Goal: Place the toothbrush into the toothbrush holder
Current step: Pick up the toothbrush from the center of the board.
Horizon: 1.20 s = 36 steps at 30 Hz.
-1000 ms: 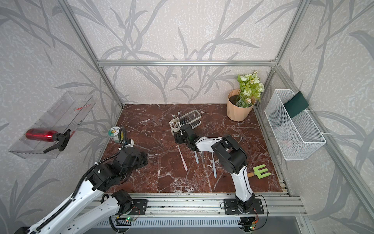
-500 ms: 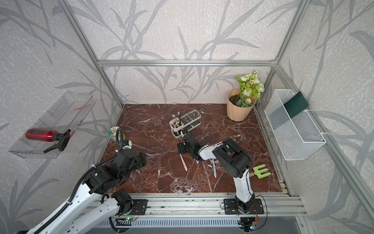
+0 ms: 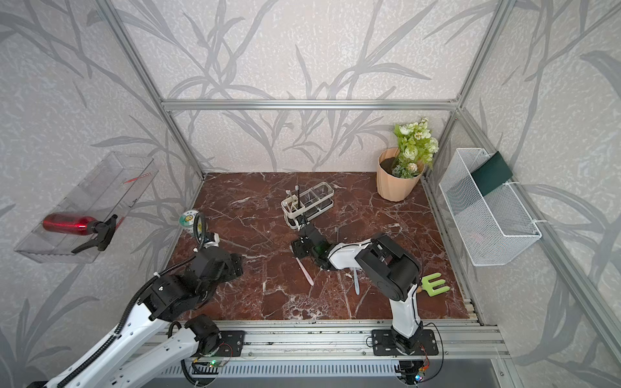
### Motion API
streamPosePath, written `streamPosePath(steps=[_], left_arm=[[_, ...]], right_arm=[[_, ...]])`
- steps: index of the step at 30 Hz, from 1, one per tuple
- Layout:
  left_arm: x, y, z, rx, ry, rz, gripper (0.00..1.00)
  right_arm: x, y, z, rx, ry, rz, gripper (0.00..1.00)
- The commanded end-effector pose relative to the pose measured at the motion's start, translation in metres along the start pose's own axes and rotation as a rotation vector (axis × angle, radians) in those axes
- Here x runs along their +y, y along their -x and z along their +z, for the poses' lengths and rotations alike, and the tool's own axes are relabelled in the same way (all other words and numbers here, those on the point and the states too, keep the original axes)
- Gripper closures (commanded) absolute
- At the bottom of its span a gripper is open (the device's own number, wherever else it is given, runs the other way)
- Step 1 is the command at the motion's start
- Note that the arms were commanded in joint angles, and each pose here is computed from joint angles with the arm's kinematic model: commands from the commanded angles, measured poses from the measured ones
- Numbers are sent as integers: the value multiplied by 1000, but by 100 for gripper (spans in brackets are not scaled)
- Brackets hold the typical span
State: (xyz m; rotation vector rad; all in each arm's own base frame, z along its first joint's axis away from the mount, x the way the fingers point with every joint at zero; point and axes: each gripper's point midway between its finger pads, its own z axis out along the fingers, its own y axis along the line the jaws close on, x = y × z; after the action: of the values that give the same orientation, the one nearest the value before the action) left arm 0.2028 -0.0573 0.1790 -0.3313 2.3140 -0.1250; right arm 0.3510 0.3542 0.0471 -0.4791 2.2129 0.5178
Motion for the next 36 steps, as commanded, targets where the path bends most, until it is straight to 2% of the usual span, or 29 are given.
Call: streamPosePath(steps=[1, 15, 22, 27, 36], left_arm=[[8, -2, 1, -9, 38, -10, 22], [10, -2, 1, -16, 39, -17, 22], [11, -2, 0, -16, 40, -18, 22], [11, -2, 0, -19, 41, -19, 22], [11, -2, 1, -15, 43, -16, 22]], right_arm=[[4, -5, -7, 16, 7, -24, 31], [29, -39, 3, 99, 64, -85, 33], [21, -54, 11, 138, 29, -95, 41], [20, -54, 13, 144, 20, -110, 52], [22, -66, 19, 177, 0, -157, 57]])
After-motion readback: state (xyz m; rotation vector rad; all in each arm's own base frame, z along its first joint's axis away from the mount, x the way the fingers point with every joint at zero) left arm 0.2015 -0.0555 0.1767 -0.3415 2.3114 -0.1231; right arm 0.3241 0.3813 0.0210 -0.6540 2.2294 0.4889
